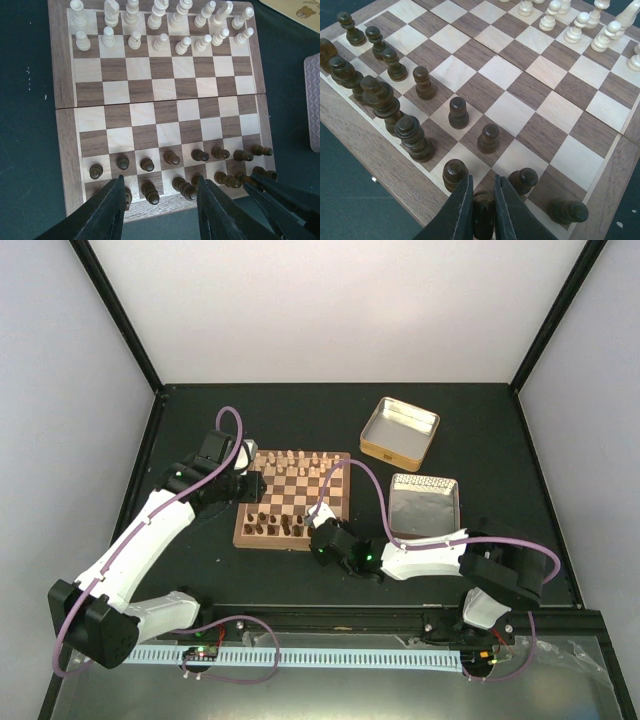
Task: Set up the chess pieces on the board
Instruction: Place the chess piece on the chessboard.
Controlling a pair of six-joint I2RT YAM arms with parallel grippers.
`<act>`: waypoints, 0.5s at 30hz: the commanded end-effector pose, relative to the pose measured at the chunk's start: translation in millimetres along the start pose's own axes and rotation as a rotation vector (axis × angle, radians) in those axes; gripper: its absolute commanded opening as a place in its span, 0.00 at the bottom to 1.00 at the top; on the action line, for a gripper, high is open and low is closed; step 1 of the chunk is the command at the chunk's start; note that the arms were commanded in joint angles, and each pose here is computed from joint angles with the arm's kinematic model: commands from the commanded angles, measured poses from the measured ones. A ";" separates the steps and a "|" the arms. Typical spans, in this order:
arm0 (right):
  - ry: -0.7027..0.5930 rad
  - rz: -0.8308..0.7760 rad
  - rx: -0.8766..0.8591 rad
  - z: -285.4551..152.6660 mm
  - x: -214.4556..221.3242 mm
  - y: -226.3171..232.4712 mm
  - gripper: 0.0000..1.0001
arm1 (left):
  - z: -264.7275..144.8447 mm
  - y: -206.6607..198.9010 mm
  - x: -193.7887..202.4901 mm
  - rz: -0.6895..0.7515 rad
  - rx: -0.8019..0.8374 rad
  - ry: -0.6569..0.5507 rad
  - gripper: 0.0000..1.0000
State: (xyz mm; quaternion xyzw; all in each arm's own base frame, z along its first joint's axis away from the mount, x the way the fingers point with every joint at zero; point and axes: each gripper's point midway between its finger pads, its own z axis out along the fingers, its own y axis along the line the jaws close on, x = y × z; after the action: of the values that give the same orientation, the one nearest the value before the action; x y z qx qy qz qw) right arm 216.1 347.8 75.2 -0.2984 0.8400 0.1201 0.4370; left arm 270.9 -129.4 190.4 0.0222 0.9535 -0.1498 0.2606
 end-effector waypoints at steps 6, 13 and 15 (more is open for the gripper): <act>-0.009 -0.017 0.048 0.3 -3.2 -4.1 0.15 | -0.5 -1.8 -3.4 -0.004 0.024 -0.014 0.41; -0.016 -0.007 0.043 -1.7 -9.4 -2.5 0.23 | -0.8 -1.5 -2.7 -0.005 0.024 -0.013 0.41; -0.030 0.007 0.039 -5.8 -16.9 -2.5 0.23 | -1.7 -1.5 -2.9 -0.005 0.024 -0.015 0.41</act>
State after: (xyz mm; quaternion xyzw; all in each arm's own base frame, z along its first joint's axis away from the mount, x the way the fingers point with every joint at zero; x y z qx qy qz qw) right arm 216.6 342.5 71.9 -0.3018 0.8431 0.1005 0.4336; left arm 269.8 -129.3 186.7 0.0212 0.9544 -0.1524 0.2557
